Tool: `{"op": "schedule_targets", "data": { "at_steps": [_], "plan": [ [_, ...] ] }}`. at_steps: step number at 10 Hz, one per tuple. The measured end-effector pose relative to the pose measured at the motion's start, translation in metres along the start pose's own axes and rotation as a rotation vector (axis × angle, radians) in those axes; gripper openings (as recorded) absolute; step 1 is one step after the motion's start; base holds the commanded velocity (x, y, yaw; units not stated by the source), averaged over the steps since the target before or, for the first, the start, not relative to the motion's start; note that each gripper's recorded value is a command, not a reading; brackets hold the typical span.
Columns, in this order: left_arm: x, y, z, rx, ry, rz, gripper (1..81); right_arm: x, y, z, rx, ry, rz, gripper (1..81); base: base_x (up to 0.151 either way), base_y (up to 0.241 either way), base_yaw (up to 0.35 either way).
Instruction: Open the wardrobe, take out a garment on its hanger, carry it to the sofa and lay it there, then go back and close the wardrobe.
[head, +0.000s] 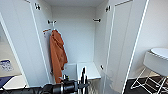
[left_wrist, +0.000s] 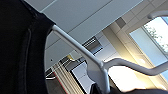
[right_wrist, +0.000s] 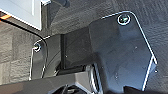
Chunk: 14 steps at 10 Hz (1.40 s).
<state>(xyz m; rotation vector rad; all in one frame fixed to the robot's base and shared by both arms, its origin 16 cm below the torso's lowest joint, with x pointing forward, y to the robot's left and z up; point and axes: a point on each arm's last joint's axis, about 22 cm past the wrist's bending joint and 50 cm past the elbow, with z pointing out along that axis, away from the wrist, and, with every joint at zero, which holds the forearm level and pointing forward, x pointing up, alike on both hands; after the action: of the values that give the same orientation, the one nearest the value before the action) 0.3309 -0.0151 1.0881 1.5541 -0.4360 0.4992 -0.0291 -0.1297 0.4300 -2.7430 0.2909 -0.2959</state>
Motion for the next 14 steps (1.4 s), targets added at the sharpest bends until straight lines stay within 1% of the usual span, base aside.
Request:
{"op": "schedule_targets", "data": {
  "at_steps": [6, 7, 9, 11, 12, 14],
  "plan": [
    [0.001, 0.001, 0.001, -0.006, 0.003, 0.007, 1.0, 0.003, 0.005, -0.001, -0.006, 0.01, -0.001, 81.1, 0.0, 0.0, -0.23],
    [-0.001, -0.001, 0.001, -0.006, 0.002, 0.001, 1.0, -0.001, 0.0, 0.0, -0.001, 0.002, 0.002, 81.1, 0.0, 0.0, -0.248],
    [-0.005, -0.003, 0.001, -0.004, 0.0, -0.006, 1.0, -0.001, 0.0, 0.0, 0.0, 0.003, 0.001, 81.1, 0.0, 0.0, -0.248],
    [-0.006, -0.002, 0.002, -0.007, -0.002, -0.002, 1.0, -0.002, 0.002, -0.001, -0.002, -0.003, 0.0, 81.1, 0.0, 0.0, -0.248],
    [-0.006, -0.001, 0.003, -0.009, -0.003, 0.004, 1.0, -0.003, 0.004, -0.002, -0.004, -0.007, 0.0, 81.1, 0.0, 0.0, -0.248],
    [-0.009, 0.003, 0.014, -0.033, -0.014, 0.011, 1.0, -0.004, 0.005, -0.003, 0.002, -0.013, -0.006, 81.1, 0.0, 0.0, -0.249]
  ]
}}
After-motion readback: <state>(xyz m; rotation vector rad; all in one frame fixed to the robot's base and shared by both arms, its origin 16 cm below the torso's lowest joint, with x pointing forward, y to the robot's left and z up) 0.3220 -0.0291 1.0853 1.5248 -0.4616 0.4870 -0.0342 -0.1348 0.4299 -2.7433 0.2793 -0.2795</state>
